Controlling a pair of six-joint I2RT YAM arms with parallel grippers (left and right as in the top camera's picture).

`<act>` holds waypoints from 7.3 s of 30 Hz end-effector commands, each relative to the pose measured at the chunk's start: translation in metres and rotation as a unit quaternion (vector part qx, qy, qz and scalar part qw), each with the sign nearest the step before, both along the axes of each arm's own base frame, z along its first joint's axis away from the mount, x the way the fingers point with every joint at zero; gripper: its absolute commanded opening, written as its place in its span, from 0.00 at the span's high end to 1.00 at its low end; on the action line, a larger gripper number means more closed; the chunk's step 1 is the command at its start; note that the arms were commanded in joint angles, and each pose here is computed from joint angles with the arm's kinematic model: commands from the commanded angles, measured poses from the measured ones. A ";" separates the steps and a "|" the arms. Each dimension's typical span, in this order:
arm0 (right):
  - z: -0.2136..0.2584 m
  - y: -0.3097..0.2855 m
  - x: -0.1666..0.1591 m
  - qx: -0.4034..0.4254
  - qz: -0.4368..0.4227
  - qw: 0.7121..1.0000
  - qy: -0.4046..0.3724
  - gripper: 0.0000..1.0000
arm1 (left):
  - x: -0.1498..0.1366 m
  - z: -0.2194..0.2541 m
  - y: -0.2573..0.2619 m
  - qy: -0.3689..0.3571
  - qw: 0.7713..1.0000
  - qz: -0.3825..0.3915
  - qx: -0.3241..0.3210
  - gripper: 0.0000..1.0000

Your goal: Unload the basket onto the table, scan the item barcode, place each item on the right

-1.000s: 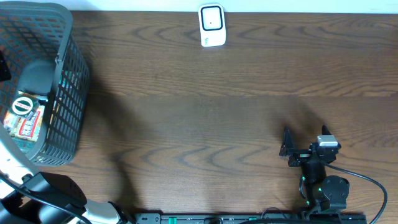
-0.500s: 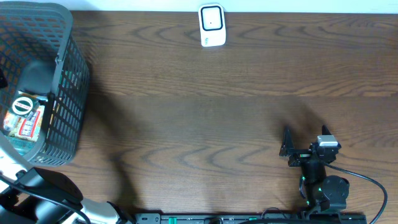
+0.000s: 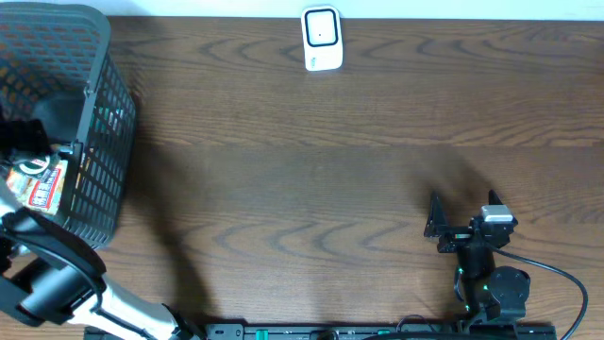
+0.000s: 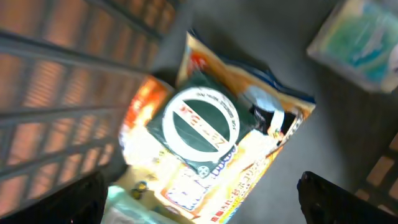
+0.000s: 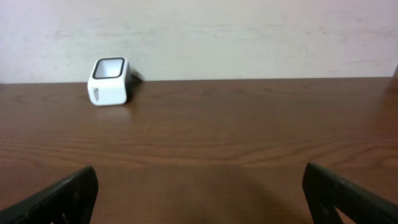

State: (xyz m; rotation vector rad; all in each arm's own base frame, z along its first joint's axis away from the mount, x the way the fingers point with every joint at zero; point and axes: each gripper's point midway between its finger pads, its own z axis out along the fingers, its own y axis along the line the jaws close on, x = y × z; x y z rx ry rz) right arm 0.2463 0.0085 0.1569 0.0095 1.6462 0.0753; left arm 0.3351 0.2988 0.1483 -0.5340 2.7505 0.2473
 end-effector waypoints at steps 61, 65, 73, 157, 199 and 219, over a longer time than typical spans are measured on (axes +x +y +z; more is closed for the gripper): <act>-0.001 0.003 0.000 0.007 0.007 1.000 0.001 0.01 | 0.043 0.185 -0.075 -0.408 0.911 0.062 0.017 0.93; -0.001 0.003 0.000 0.007 0.007 1.000 0.001 0.01 | 0.042 0.238 -0.099 -0.486 0.874 0.019 0.001 0.93; -0.001 0.003 0.000 0.007 0.007 1.000 0.001 0.01 | 0.024 0.341 -0.115 -0.653 0.748 0.074 -0.086 0.93; -0.001 0.003 0.000 0.007 0.007 1.000 0.001 0.01 | 0.037 0.293 -0.271 -0.516 0.848 -0.112 0.050 0.02; -0.001 0.003 0.000 0.007 0.007 1.000 0.001 0.01 | -0.046 0.182 -0.025 -0.157 0.912 0.165 0.341 0.02; -0.001 0.003 0.000 0.007 0.007 1.000 0.001 0.01 | -0.032 0.121 -0.023 -0.078 0.943 0.133 0.294 0.02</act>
